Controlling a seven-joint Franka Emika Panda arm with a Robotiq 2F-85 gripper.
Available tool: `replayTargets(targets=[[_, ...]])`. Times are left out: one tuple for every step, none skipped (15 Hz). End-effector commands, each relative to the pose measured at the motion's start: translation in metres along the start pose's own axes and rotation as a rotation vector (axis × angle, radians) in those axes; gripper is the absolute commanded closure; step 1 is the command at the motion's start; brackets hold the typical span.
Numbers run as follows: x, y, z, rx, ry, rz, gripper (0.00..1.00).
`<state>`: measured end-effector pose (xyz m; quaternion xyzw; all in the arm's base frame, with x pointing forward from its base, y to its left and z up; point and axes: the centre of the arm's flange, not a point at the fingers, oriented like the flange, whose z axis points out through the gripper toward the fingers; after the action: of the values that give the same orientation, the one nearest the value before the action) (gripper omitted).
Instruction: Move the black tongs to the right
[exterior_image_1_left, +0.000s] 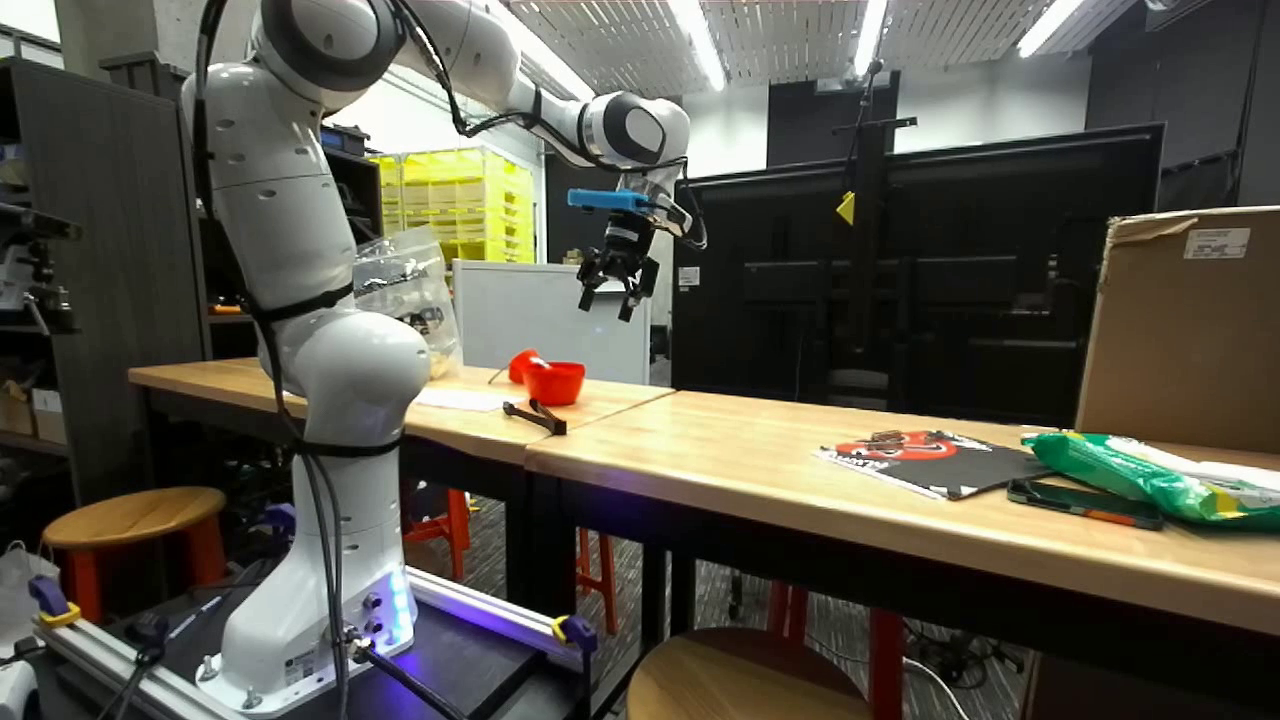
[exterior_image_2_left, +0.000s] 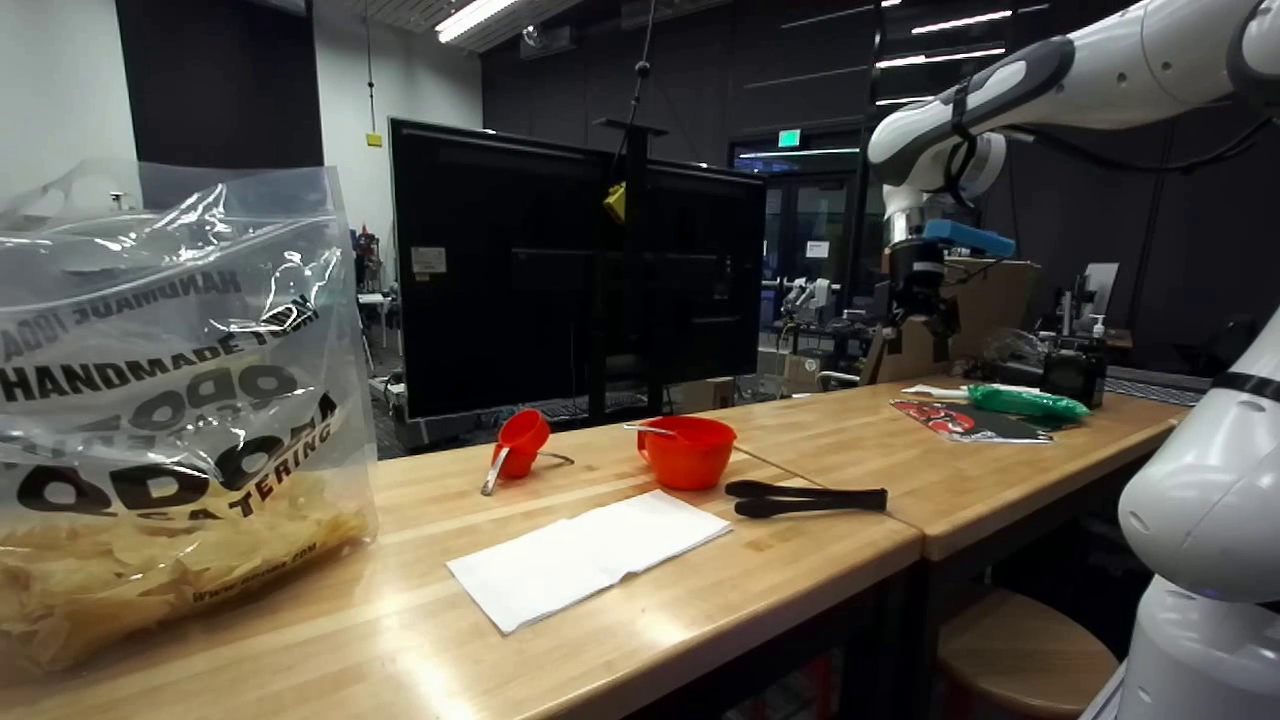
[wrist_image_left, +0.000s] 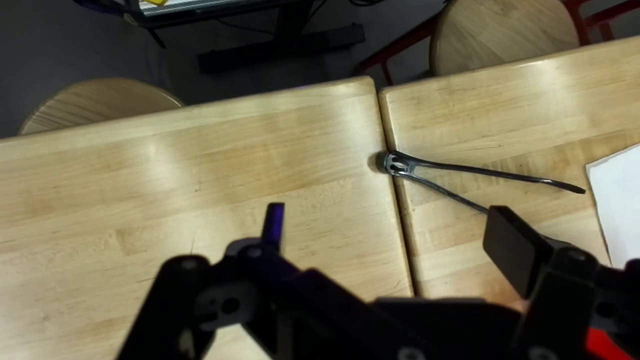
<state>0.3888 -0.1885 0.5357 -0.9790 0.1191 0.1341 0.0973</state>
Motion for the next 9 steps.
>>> replayTargets(targets=[[-0.016, 0.02, -0.003, 0.067, 0.027, 0.034, 0.0], [-0.018, 0.026, -0.003, 0.084, 0.042, 0.049, 0.0], [-0.02, 0.03, -0.003, 0.1, 0.057, 0.065, 0.0], [-0.02, 0.033, -0.004, 0.118, 0.076, 0.086, 0.0], [-0.018, 0.035, -0.005, 0.143, 0.117, 0.113, 0.0], [-0.014, 0.037, -0.006, 0.161, 0.18, 0.139, 0.0], [-0.009, 0.037, -0.008, 0.203, 0.208, 0.158, 0.0], [-0.004, 0.037, -0.009, 0.237, 0.249, 0.175, 0.0], [0.002, 0.036, -0.01, 0.277, 0.283, 0.191, 0.0]])
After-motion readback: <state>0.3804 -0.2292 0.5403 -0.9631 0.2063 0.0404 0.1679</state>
